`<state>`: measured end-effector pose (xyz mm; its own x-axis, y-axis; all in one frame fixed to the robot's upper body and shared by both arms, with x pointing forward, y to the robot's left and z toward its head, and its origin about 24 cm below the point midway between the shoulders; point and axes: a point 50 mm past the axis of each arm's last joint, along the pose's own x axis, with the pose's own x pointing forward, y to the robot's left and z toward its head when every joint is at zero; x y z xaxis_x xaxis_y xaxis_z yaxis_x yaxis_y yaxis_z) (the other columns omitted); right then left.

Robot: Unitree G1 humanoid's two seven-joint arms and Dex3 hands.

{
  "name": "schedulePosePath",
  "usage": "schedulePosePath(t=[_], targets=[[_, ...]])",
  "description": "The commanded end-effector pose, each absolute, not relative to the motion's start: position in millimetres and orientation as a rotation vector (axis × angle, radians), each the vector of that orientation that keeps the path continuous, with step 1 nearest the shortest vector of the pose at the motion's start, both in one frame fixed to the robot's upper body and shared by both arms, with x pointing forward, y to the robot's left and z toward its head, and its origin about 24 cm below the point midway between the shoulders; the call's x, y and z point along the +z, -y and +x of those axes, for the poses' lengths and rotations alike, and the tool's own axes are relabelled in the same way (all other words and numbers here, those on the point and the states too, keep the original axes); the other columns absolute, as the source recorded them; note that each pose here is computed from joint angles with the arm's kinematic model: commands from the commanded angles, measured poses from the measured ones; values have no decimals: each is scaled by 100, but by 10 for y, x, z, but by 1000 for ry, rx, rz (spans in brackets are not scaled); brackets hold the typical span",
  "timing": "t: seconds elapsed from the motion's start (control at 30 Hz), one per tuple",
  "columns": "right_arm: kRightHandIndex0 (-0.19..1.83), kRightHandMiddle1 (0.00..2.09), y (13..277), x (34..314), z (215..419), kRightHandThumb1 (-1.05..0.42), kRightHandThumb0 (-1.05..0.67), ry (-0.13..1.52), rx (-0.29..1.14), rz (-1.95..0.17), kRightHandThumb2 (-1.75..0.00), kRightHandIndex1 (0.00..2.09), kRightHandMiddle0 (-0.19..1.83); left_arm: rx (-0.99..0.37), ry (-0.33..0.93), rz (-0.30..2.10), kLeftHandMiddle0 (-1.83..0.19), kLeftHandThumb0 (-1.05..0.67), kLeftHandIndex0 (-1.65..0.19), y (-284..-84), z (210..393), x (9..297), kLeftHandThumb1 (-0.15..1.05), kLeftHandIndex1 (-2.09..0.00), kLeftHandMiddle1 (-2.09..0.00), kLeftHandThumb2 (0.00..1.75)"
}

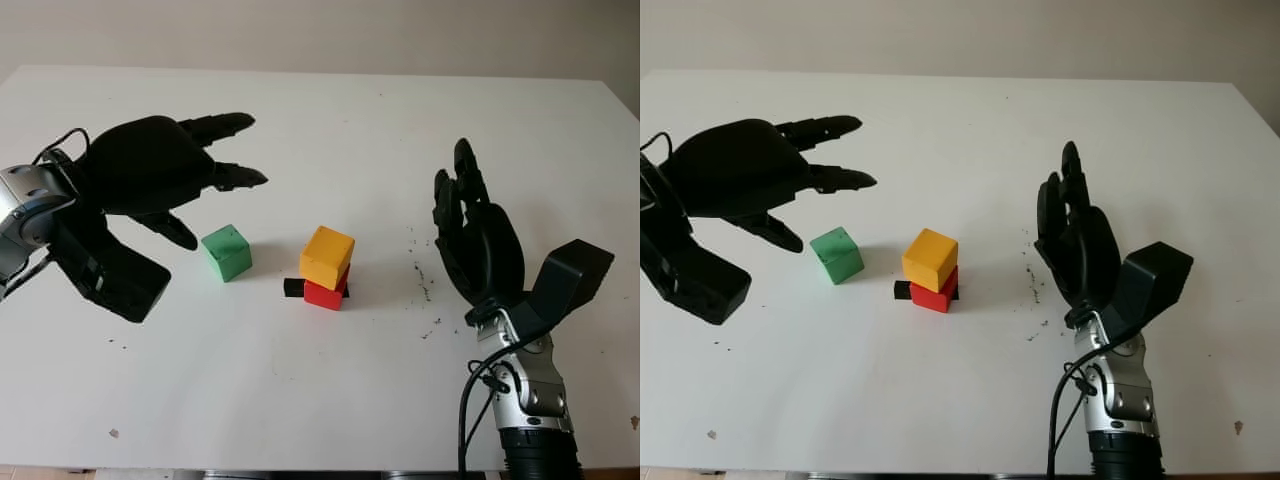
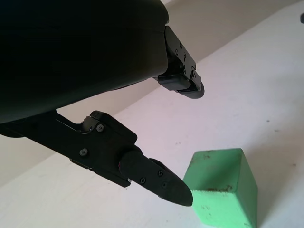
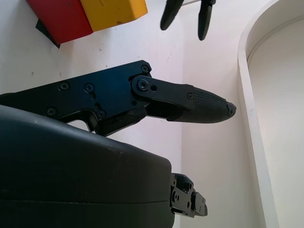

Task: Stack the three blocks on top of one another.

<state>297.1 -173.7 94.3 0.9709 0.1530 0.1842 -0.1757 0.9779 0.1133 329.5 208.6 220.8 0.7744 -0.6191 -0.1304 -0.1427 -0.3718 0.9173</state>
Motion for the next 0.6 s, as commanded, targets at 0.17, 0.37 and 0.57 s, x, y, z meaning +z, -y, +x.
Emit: schedulePosePath(t=[0.17,0.37,0.57], targets=[[-19,0,1764,921,2938,-105,-66,176,151,125,-59,0,-19,-629,592,1957,-3,-48,-50,-1995,3339,2090,78,-9,-6,6],[-19,0,1773,914,2934,-105,-67,173,147,120,-59,0,-19,-674,581,1953,-5,-52,-51,-1972,3336,2048,80,-7,-6,6],[-19,0,1769,911,2929,-105,-66,171,150,130,-59,0,-19,-693,570,1921,-6,-53,-54,-1978,3346,1998,79,-8,-6,5]])
